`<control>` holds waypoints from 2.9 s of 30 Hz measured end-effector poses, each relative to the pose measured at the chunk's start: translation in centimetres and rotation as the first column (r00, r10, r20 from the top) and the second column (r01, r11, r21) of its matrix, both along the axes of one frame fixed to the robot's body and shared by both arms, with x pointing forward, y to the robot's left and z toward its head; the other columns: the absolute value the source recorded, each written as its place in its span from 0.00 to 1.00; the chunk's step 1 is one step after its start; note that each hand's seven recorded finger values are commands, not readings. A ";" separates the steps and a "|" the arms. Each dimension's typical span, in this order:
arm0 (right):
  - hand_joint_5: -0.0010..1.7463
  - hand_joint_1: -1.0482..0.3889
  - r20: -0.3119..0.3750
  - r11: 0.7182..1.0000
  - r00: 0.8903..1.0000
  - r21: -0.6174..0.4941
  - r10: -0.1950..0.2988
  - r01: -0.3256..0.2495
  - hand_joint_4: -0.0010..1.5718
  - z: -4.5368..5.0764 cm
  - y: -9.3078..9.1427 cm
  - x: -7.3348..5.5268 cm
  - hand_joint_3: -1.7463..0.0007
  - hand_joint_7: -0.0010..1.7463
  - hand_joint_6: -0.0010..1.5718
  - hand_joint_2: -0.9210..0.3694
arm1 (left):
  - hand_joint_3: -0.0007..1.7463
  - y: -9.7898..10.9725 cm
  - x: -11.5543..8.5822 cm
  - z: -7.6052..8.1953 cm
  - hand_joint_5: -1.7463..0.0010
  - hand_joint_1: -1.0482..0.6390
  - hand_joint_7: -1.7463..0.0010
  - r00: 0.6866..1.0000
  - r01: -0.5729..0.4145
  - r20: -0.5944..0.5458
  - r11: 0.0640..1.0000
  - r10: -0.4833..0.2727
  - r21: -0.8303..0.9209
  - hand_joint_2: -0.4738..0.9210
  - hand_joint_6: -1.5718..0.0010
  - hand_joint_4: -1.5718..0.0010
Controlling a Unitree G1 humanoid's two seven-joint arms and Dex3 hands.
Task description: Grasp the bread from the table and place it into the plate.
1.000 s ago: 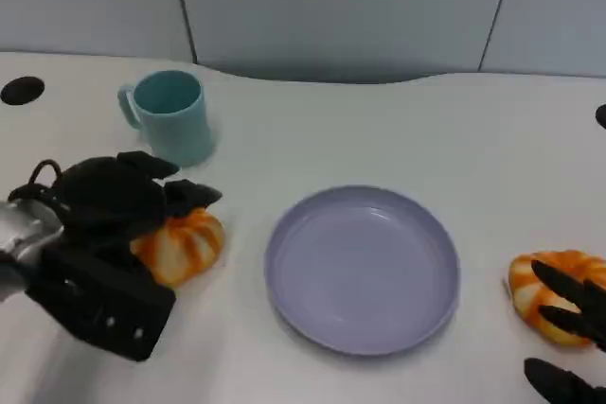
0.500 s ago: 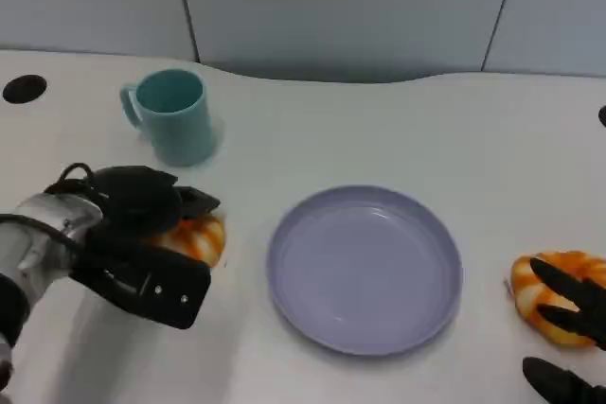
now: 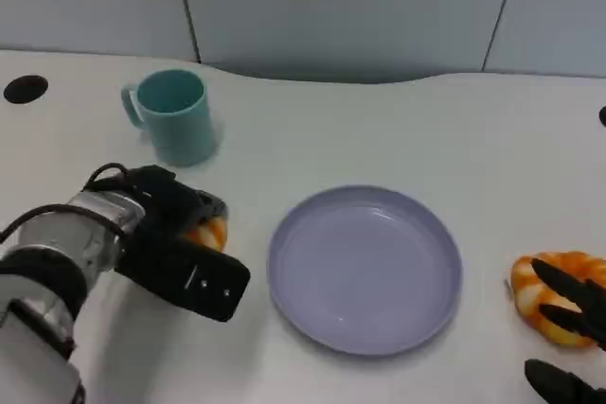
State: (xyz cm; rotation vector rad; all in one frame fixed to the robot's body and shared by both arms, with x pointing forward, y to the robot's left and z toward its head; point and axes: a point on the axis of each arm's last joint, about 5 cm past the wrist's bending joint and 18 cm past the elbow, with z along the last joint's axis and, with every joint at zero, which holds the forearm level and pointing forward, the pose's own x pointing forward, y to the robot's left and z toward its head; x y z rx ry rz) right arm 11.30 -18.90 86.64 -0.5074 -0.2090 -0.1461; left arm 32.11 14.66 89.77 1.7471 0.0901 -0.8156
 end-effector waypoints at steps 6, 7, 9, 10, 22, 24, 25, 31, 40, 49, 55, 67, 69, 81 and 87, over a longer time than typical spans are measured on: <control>0.02 0.47 0.030 1.000 1.000 -0.008 -0.003 0.004 0.52 0.14 0.0 -0.1 0.82 0.00 0.39 0.00 | 0.24 -0.2 -0.1 -0.4 0.11 0.19 0.98 1.000 -0.001 0.027 1.000 0.001 0.006 1.00 0.85 1.00; 0.02 0.47 0.034 1.000 0.999 -0.011 -0.003 0.003 0.51 0.15 0.0 -0.1 0.82 0.00 0.39 0.00 | 0.24 -0.2 -0.2 -0.5 0.11 0.19 0.98 1.000 -0.003 0.031 1.000 0.003 0.003 1.00 0.84 1.00; 0.01 0.47 0.038 1.000 0.999 -0.013 -0.009 0.010 0.50 0.17 0.0 -0.1 0.81 0.00 0.39 0.00 | 0.22 -0.2 -0.2 -0.6 0.05 0.22 0.96 0.999 -0.007 0.037 1.000 0.007 -0.003 1.00 0.82 1.00; 0.01 0.46 0.040 1.000 0.999 -0.013 -0.012 0.012 0.50 0.20 0.0 -0.2 0.81 0.00 0.39 0.00 | 0.22 -0.2 -0.2 -0.6 0.04 0.23 0.96 0.999 -0.012 0.043 1.000 0.012 -0.005 1.00 0.81 1.00; 0.03 0.47 0.049 1.000 0.999 -0.015 -0.023 0.024 0.55 0.48 -0.2 -0.5 0.80 0.00 0.38 0.00 | 0.01 0.1 -0.1 -0.5 0.00 0.50 0.00 0.990 -0.127 0.040 0.980 0.135 -0.155 0.91 0.90 0.77; 0.03 0.47 0.056 1.000 0.998 -0.017 -0.025 0.026 0.56 0.59 -0.2 -0.4 0.80 0.00 0.38 0.00 | 0.01 0.1 -0.1 -0.4 0.00 0.52 0.00 0.989 -0.133 0.037 0.975 0.142 -0.176 0.91 0.84 0.72; 0.03 0.47 0.058 0.999 0.998 -0.018 -0.026 0.027 0.56 0.64 -0.2 -0.4 0.81 0.00 0.38 0.00 | 0.01 0.1 -0.1 -0.4 0.00 0.54 0.00 0.989 -0.134 0.036 0.974 0.143 -0.181 0.92 0.71 0.62; 0.02 0.49 0.069 0.999 0.997 -0.004 -0.036 0.036 0.53 0.77 -0.3 -0.3 0.81 0.00 0.38 0.00 | 0.01 0.3 0.1 -0.1 0.00 0.59 0.00 0.977 -0.209 -0.027 0.941 0.210 -0.267 0.92 0.38 0.32; 0.02 0.50 0.078 0.999 0.996 -0.008 -0.042 0.043 0.54 0.91 -0.5 -0.2 0.81 0.00 0.38 0.00 | 0.00 0.5 0.0 -0.2 0.00 0.57 0.00 0.976 -0.207 0.003 0.923 0.220 -0.323 0.90 0.23 0.17; 0.01 0.50 0.089 0.999 0.995 -0.009 -0.042 0.043 0.53 1.02 -0.5 0.0 0.81 0.00 0.38 0.00 | 0.77 0.6 -0.4 -0.7 0.00 0.43 0.00 0.975 -0.175 0.068 0.918 0.212 -0.356 0.52 0.17 0.09; 0.02 0.51 0.090 0.999 0.995 -0.009 -0.042 0.043 0.54 1.03 -0.5 0.0 0.82 0.00 0.39 0.00 | 0.90 0.8 -0.4 -0.7 0.00 0.44 0.00 0.971 -0.199 0.040 0.891 0.235 -0.408 0.41 0.23 0.16; 0.01 0.50 0.094 0.999 0.995 -0.020 -0.040 0.042 0.54 1.06 -0.4 0.1 0.82 0.00 0.39 0.00 | 0.79 1.9 -0.1 0.1 0.00 0.45 0.00 0.953 -0.292 -0.082 0.814 0.291 -0.502 0.34 0.28 0.21; 0.01 0.50 0.093 0.999 0.995 -0.018 -0.041 0.043 0.54 1.04 -0.4 0.1 0.82 0.00 0.39 0.00 | 0.78 2.2 0.0 0.4 0.00 0.42 0.00 0.952 -0.293 -0.090 0.791 0.292 -0.536 0.36 0.26 0.19; 0.01 0.49 0.093 0.999 0.995 -0.014 -0.042 0.043 0.54 1.06 -0.3 0.3 0.82 0.00 0.39 0.00 | 0.62 4.1 0.5 2.8 0.00 0.43 0.00 0.971 -0.189 -0.022 0.700 0.240 -0.689 0.55 0.40 0.31; 0.02 0.49 0.087 0.999 0.995 -0.012 -0.044 0.045 0.55 1.02 -0.3 0.3 0.82 0.00 0.38 0.00 | 0.42 4.2 0.7 3.7 0.00 0.43 0.00 0.985 -0.131 -0.022 0.674 0.169 -0.727 0.71 0.52 0.41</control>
